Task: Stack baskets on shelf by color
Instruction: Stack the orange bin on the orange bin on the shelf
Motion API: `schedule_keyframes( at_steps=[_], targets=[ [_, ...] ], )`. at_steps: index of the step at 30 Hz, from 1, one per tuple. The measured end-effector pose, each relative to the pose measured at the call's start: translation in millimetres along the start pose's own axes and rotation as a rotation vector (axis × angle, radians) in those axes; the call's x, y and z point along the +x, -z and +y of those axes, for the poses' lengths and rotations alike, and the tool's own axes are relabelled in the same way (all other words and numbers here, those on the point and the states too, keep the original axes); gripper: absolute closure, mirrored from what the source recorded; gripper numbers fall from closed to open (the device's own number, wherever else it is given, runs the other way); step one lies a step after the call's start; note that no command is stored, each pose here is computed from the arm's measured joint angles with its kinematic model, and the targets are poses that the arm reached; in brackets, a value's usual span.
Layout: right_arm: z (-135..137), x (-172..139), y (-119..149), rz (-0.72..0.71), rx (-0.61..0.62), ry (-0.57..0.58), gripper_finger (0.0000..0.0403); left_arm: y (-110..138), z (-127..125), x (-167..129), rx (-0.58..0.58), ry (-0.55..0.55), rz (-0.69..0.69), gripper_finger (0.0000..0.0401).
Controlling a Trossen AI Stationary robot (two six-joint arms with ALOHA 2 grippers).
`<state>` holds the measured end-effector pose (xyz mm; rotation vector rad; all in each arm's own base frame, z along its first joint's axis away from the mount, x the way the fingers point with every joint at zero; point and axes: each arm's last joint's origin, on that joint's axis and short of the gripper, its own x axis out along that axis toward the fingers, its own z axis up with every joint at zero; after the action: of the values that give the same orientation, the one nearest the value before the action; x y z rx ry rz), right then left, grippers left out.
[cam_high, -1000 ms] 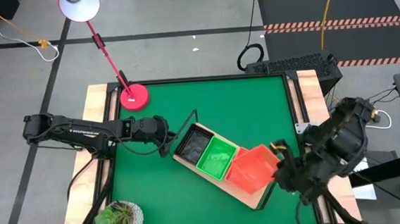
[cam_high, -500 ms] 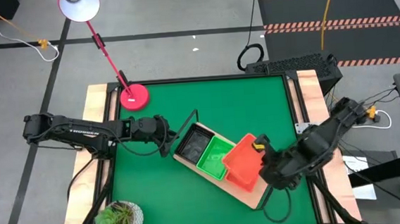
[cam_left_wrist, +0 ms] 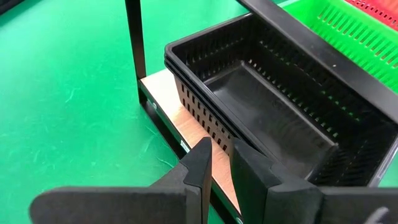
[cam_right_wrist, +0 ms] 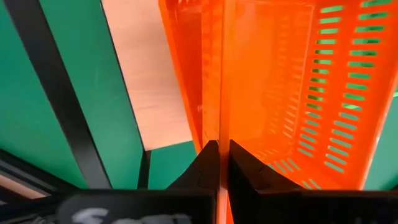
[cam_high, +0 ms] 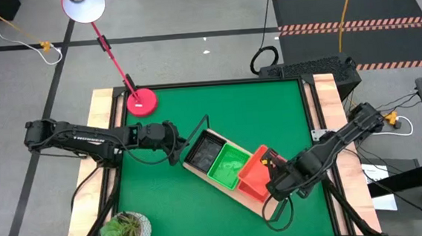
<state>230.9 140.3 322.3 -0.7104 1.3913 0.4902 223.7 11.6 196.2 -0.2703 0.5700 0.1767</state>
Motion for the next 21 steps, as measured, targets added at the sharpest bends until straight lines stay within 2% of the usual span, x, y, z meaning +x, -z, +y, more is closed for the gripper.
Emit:
schedule_keyframes(
  at_steps=[12, 21],
  targets=[
    [4, 20, -4, -0.026, -0.049, -0.050, 0.0393, 0, 0, 0, 0.006, -0.001, -0.004, 0.0343],
    [5, 27, -7, -0.043, -0.076, -0.040, 0.0322, -1, 0, 0, 0.015, -0.001, -0.006, 0.0343]
  ],
)
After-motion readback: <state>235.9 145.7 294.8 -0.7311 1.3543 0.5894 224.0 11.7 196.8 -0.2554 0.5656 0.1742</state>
